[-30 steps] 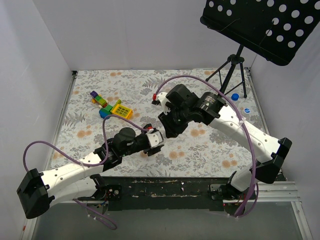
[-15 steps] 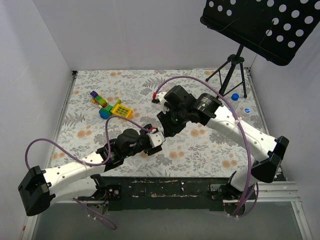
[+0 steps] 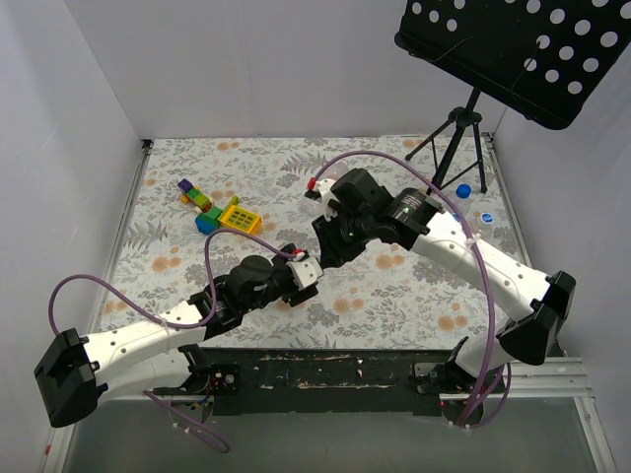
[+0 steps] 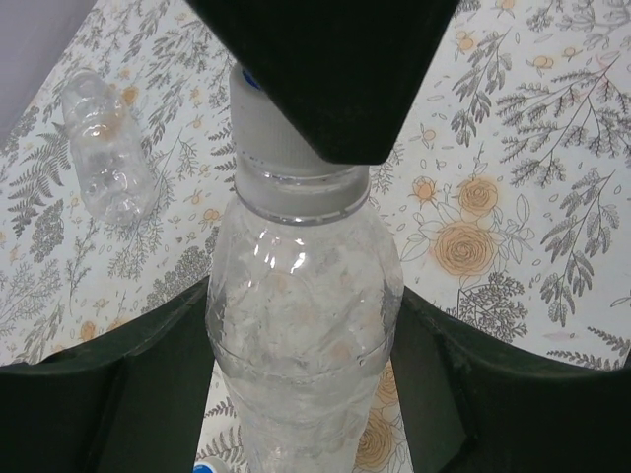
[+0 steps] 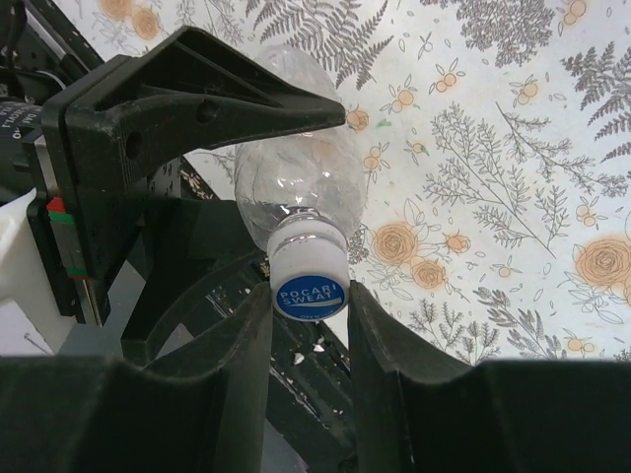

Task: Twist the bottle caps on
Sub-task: Screw the bottle cap onto the plastic bottle.

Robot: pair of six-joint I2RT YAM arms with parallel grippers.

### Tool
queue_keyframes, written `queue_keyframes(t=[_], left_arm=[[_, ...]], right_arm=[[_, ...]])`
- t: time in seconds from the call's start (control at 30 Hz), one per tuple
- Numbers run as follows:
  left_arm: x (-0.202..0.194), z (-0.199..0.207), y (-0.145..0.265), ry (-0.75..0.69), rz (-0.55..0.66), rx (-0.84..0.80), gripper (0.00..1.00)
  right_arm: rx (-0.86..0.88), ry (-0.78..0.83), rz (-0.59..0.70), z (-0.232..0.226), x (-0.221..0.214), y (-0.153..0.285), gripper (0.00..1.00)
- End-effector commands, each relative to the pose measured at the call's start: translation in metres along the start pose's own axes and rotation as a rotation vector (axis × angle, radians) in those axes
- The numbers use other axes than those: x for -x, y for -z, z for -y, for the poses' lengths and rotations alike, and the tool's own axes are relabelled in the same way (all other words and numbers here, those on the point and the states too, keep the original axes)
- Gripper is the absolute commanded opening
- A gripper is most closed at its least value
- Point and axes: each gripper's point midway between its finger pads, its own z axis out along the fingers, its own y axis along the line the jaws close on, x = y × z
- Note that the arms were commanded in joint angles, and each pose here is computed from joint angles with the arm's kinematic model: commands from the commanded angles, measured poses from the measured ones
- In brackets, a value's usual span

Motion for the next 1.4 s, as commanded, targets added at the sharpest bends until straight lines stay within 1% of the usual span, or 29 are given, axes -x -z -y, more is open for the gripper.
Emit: queue_keyframes(t=[0.0,0.07,0.17,0.33,0.37,0.53,0.67,0.73,0.8,0.87,0.93,1.0,1.07,1.1,1.17,1.2,1.27,1.37], left_arm=[[0.076,-0.024,0.007,0.036,0.243,0.083,0.00],[0.074,-0.024,0.004,0.047,0.221,0.084,0.00],[0.077,-0.022,0.006,0.051,0.247,0.075,0.00],[0.081,-0.022,0.010,0.032,0.280,0.074,0.00],[0.083,-0.016,0.010,0.026,0.293,0.043,0.00],[0.085,-0.020,0.008,0.036,0.306,0.065,0.00],[0.081,-0.046,0.007,0.078,0.311,0.223,0.00],[0.084,-0.059,0.010,0.099,0.336,0.302,0.00],[0.085,-0.072,0.014,0.138,0.357,0.384,0.00],[0.083,-0.081,0.017,0.162,0.360,0.443,0.00],[0.078,-0.083,0.015,0.164,0.341,0.456,0.00],[0.071,-0.080,0.011,0.174,0.314,0.450,0.00],[0.065,-0.080,0.010,0.200,0.289,0.449,0.00],[0.063,-0.080,0.010,0.211,0.278,0.446,0.00],[0.060,-0.081,0.008,0.243,0.264,0.430,0.00],[0.061,-0.082,0.008,0.258,0.265,0.417,0.00],[0.062,-0.086,0.008,0.299,0.273,0.380,0.00],[0.066,-0.087,0.007,0.354,0.298,0.288,0.00]], right_arm=[[0.013,-0.007,0.116,0.001,0.023,0.021,0.04],[0.013,-0.007,0.153,0.003,0.029,0.035,0.04],[0.016,-0.014,0.159,0.007,0.027,0.042,0.04],[0.065,-0.031,0.105,0.004,0.013,0.024,0.04],[0.068,-0.037,0.100,0.004,0.012,0.022,0.04],[0.018,-0.111,0.084,0.012,0.014,0.013,0.01],[-0.012,-0.232,0.051,0.016,0.012,-0.003,0.01],[-0.034,-0.290,0.026,0.019,0.010,-0.014,0.02],[-0.034,-0.340,0.012,0.018,0.010,-0.020,0.07],[-0.021,-0.382,0.021,0.015,0.013,-0.024,0.15],[-0.016,-0.392,0.055,0.014,0.022,-0.022,0.22],[-0.013,-0.378,0.110,0.012,0.037,-0.009,0.31],[-0.011,-0.338,0.184,0.008,0.056,0.012,0.46],[-0.012,-0.320,0.223,0.007,0.065,0.025,0.57],[-0.001,-0.279,0.288,0.002,0.080,0.051,0.71],[0.009,-0.256,0.318,-0.001,0.086,0.064,0.76],[0.035,-0.205,0.354,-0.007,0.093,0.084,0.82],[0.044,-0.104,0.398,-0.009,0.094,0.104,0.86]])
